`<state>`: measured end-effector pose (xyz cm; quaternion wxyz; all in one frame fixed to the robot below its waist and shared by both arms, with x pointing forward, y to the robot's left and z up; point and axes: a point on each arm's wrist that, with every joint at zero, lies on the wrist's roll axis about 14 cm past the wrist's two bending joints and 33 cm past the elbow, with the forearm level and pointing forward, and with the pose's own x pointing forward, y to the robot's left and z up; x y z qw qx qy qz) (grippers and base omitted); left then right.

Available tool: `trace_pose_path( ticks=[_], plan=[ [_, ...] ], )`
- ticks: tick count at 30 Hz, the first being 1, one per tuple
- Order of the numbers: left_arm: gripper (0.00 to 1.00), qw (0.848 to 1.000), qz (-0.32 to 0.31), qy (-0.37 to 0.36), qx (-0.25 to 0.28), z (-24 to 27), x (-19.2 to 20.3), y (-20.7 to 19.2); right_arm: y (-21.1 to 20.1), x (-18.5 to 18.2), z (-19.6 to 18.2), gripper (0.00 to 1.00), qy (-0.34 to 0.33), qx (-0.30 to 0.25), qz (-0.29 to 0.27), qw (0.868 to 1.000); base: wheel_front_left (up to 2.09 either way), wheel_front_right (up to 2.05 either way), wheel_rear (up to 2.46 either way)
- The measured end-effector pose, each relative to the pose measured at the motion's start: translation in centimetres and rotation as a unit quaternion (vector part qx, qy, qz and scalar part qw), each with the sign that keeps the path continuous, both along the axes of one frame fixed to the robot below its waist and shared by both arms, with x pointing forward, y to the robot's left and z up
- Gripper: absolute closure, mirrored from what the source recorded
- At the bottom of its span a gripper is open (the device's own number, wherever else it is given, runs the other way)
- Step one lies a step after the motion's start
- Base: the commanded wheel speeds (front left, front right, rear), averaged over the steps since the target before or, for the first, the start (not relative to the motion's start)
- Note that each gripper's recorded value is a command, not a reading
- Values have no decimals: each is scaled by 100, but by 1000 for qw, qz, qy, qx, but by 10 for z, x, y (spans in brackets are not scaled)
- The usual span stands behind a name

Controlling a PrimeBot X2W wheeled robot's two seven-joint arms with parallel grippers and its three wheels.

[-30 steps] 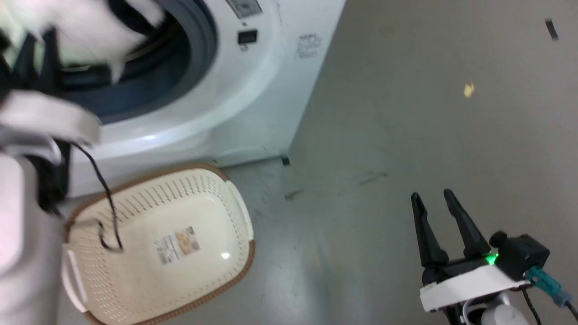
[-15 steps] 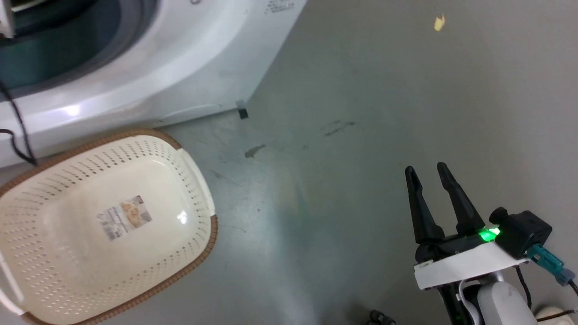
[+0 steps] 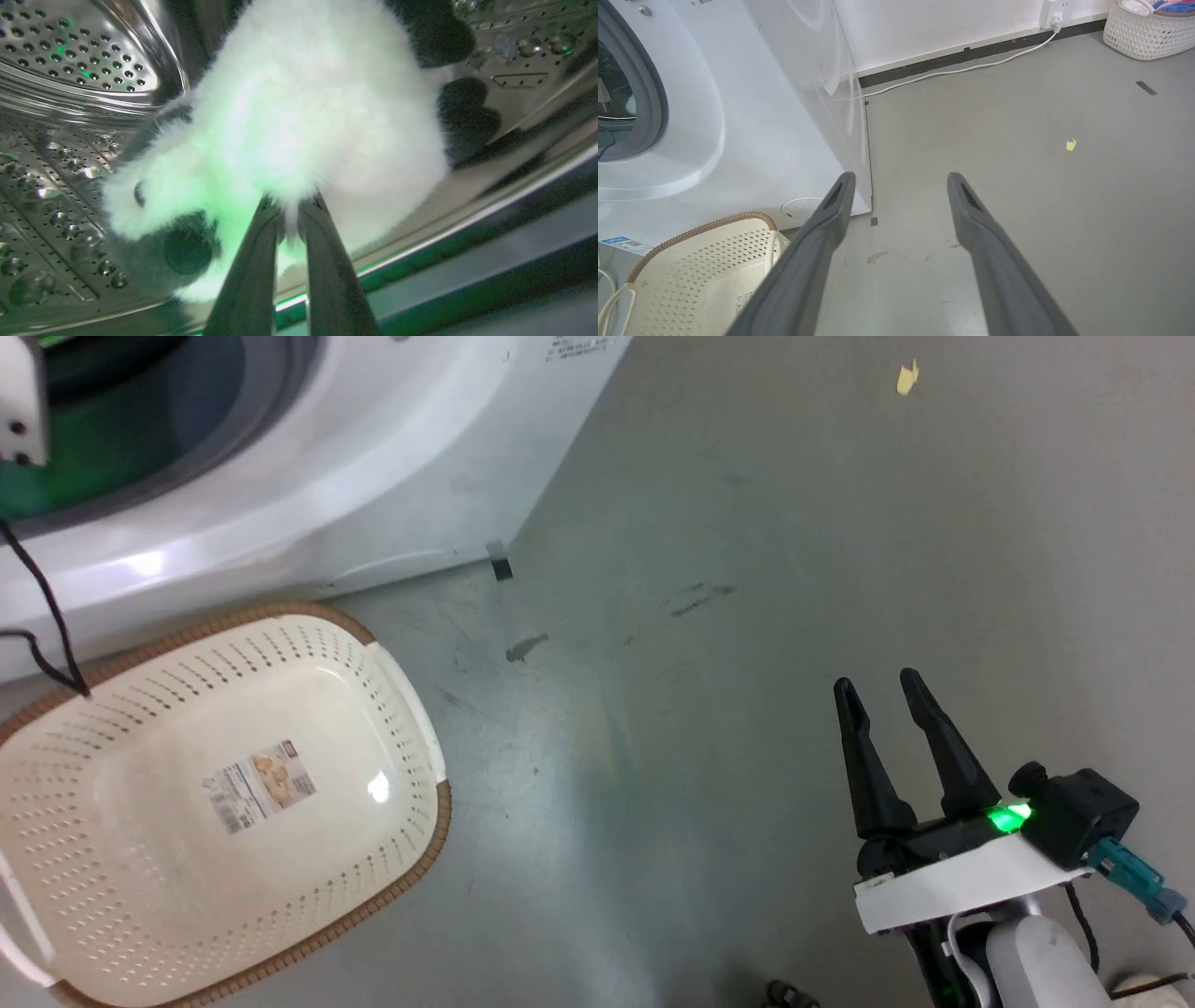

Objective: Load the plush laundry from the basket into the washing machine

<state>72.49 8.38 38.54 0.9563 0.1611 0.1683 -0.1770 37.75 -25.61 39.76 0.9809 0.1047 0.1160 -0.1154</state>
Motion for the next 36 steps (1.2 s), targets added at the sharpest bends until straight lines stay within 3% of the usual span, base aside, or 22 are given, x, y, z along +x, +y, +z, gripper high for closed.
trace_pose_path(
  ticks=[1,2,9,17,20,24,29,36],
  plan=[
    [55,1000,-1,-4,-4,3,-2,0,1,0,2,0,-3,-2,2,1000,0,0,0],
    [0,1000,-1,-10,-7,8,-3,-1,1,1,5,0,-7,-5,5,1000,0,0,0],
    [0,996,-9,-66,-57,51,-29,-6,6,-3,32,0,-42,-24,18,999,0,0,0],
    [0,986,-18,-86,-139,85,-104,-19,19,-27,60,0,-76,-41,37,996,0,0,0],
    [0,976,-19,-124,-179,118,-130,-19,26,-33,72,0,-96,-45,49,993,0,0,0],
    [0,958,4,-168,-231,148,-176,-2,38,-39,87,0,-123,-44,66,989,0,0,0],
    [0,944,57,-194,-259,153,-243,32,52,-45,103,0,-153,-43,86,984,0,0,0],
    [0,934,124,-205,-265,143,-314,68,68,-48,118,0,-181,-39,109,977,0,0,0]
  ],
)
